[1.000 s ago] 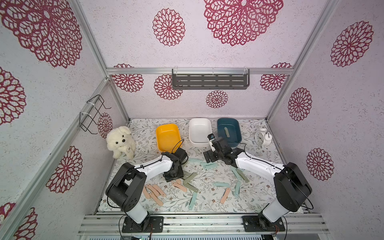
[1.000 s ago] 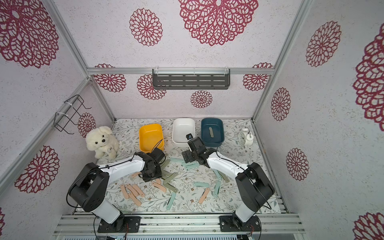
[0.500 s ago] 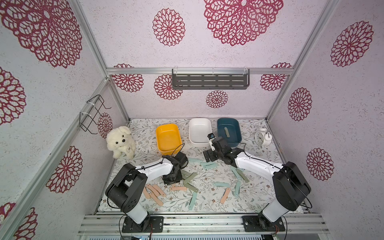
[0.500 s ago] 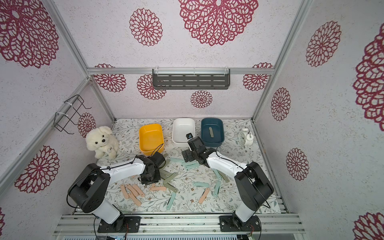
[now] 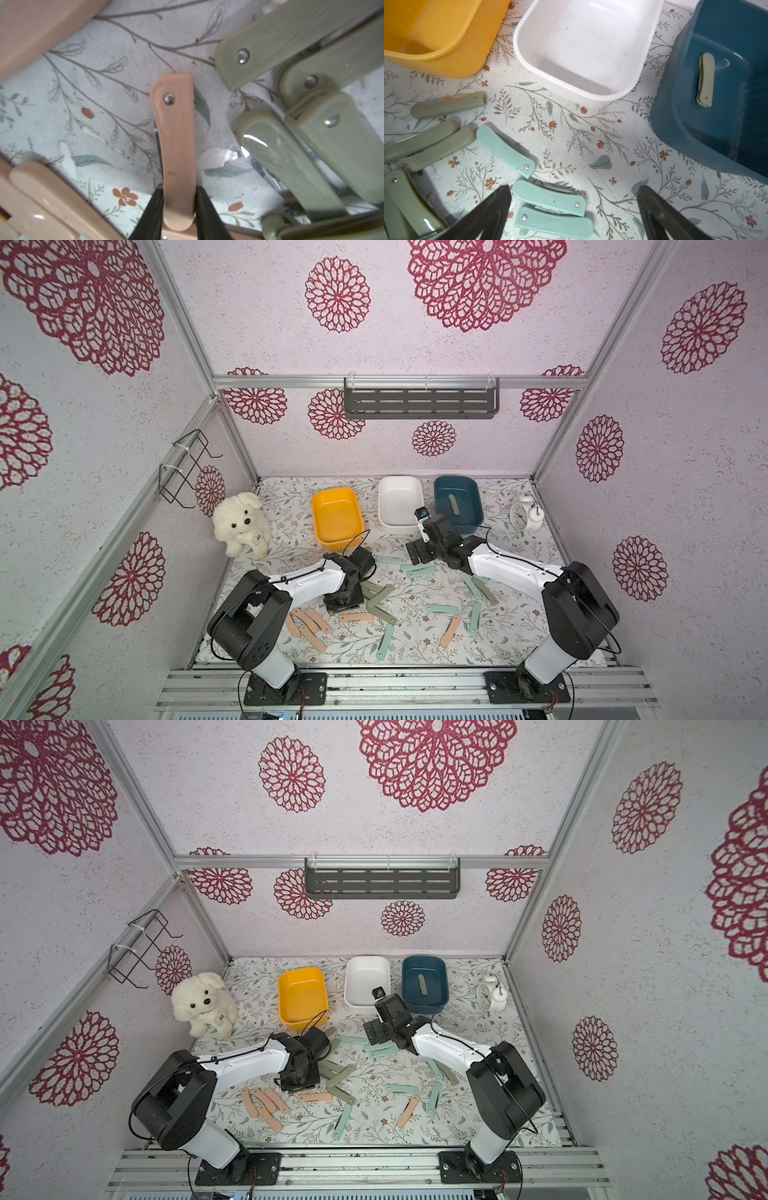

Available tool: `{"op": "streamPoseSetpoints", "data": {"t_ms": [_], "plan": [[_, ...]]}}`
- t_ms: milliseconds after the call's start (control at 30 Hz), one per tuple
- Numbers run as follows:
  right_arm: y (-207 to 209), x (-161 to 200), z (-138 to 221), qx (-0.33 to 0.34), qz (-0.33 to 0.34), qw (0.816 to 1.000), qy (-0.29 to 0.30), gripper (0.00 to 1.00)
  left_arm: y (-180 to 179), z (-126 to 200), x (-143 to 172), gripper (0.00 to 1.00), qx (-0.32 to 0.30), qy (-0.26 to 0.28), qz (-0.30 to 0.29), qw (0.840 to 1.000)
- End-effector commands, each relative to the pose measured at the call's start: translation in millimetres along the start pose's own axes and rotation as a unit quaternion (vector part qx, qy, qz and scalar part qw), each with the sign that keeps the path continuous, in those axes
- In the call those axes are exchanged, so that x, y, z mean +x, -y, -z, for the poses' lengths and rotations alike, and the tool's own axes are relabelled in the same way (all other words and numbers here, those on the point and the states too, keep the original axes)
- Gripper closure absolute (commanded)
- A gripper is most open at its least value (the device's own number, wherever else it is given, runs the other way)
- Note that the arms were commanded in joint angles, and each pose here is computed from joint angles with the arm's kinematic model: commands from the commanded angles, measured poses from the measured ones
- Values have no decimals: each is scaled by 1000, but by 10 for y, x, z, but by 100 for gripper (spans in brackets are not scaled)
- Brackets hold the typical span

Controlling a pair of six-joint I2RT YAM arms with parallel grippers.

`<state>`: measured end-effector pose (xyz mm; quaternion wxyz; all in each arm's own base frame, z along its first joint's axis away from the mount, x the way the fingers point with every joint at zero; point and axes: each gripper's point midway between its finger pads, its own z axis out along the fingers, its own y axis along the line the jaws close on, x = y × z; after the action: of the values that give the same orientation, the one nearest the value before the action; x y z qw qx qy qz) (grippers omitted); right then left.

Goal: Place the fruit knives into the storage box by color
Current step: Pick up the fruit knife from the center of the board.

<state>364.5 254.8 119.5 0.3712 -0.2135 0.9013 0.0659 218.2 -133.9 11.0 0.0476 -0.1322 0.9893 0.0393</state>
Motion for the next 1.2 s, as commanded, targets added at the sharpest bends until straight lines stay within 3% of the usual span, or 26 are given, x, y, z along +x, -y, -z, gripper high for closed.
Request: {"op": "streamPoseSetpoints", "data": {"t_ms": [0, 333, 867, 1167], "plan": [[77, -153, 41, 17, -10, 1000, 16, 1, 19, -21, 9, 77, -1, 2, -8, 1000], [123, -253, 101, 27, -12, 999, 23, 1, 34, 86, -99, 84, -7, 21, -25, 999], [115, -377, 174, 24, -23, 999, 35, 1, 42, 615, -377, 95, -3, 80, -61, 995], [95, -581, 198, 19, -22, 998, 59, 1, 140, 940, -904, 96, -13, 108, -85, 990]]}}
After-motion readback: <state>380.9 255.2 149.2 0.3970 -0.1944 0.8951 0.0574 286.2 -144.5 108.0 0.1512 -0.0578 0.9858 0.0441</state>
